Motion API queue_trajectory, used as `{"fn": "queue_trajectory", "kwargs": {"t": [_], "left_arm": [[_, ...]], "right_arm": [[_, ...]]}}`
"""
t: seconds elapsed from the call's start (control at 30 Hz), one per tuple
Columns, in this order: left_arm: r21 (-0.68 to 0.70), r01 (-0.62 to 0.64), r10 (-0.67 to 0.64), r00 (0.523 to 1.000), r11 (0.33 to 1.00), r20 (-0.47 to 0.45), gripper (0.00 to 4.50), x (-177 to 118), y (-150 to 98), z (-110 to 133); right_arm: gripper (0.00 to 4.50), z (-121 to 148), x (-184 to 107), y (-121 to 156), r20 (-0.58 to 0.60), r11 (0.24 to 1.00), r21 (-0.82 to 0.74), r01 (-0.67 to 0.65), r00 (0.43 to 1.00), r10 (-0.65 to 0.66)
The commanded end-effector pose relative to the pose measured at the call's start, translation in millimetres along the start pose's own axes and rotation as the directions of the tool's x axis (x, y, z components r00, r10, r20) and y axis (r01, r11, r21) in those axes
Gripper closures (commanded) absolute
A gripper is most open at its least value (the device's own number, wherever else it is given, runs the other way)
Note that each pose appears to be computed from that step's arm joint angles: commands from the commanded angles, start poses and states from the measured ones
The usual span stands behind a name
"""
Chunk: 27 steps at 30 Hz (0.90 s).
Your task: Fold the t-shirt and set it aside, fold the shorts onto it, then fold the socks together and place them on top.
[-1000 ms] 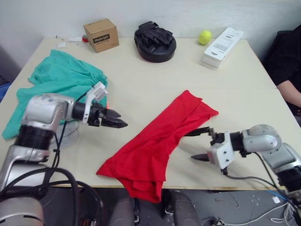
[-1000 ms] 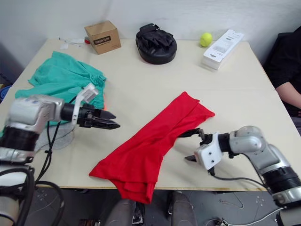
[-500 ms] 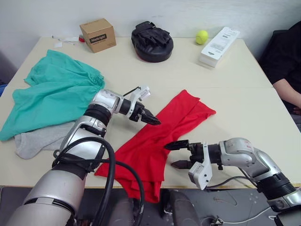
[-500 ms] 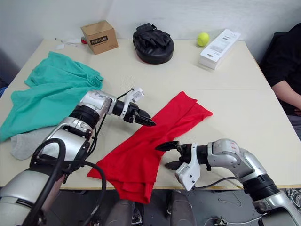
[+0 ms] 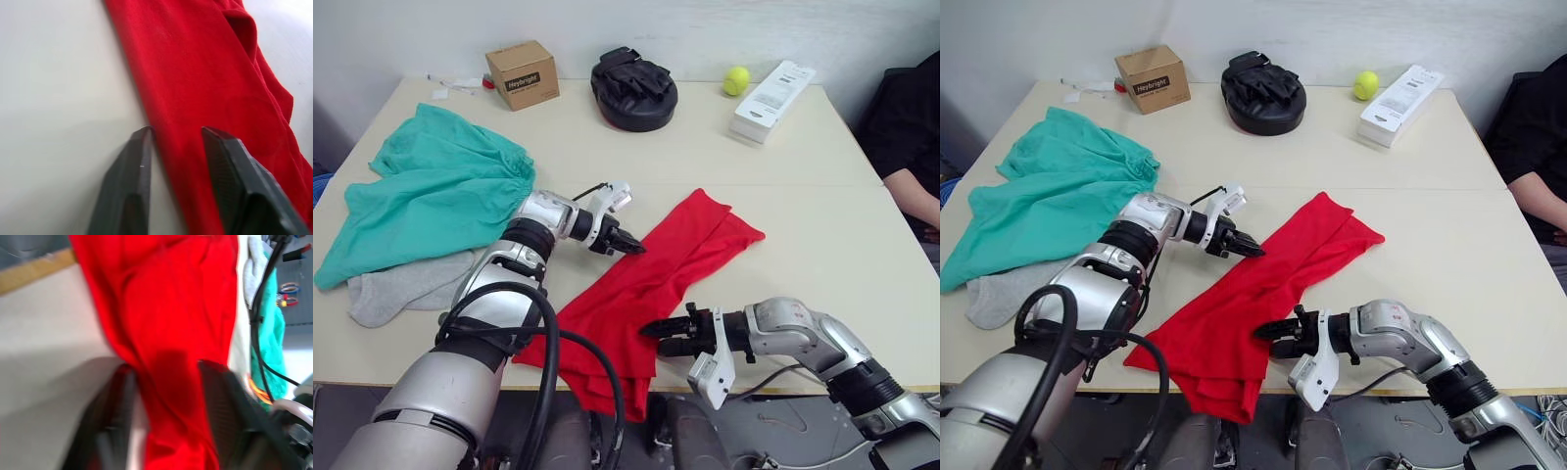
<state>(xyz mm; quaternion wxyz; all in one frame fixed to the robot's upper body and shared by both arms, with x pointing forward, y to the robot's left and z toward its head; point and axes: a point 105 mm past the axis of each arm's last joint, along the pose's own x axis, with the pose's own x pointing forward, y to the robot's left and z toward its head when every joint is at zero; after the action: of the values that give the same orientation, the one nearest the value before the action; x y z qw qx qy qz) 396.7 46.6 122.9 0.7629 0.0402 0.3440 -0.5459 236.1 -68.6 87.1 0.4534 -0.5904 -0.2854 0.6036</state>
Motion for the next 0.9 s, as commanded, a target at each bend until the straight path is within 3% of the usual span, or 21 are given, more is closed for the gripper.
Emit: {"fn": "queue_trajectory", "kwargs": {"t": [0.03,0.1,0.33,0.53,0.63,0.9], "left_arm": [[-0.044,0.004,-0.006,0.999,0.999,-0.05,4.15,10,-1,-16],[-0.047,0.011,-0.013,0.999,0.999,-0.052,4.5,12,-2,-17],[-0.064,-0.018,0.016,0.999,0.998,-0.037,4.5,14,2,-20],[-0.168,-0.136,0.149,0.986,0.976,0.068,4.5,-4,23,-16],[-0.168,-0.12,0.141,0.983,0.978,0.118,4.5,-11,26,-14],[-0.37,-0.197,0.277,0.945,0.908,0.176,4.5,-40,44,-47]], "right_arm": [[3.91,3,-3,9,0.004,0.999,0.005,-0.04,0.999,0.04],[4.48,4,-6,9,0.006,0.999,0.004,-0.042,0.999,0.042],[4.48,6,-12,8,0.001,0.999,0.0,-0.047,0.999,0.047],[4.48,2,-22,4,-0.006,0.999,-0.013,-0.049,0.999,0.049],[4.48,1,-25,4,-0.006,0.999,-0.009,-0.052,0.999,0.052],[4.48,-2,-25,-3,0.043,0.999,-0.013,-0.047,0.998,0.048]]}}
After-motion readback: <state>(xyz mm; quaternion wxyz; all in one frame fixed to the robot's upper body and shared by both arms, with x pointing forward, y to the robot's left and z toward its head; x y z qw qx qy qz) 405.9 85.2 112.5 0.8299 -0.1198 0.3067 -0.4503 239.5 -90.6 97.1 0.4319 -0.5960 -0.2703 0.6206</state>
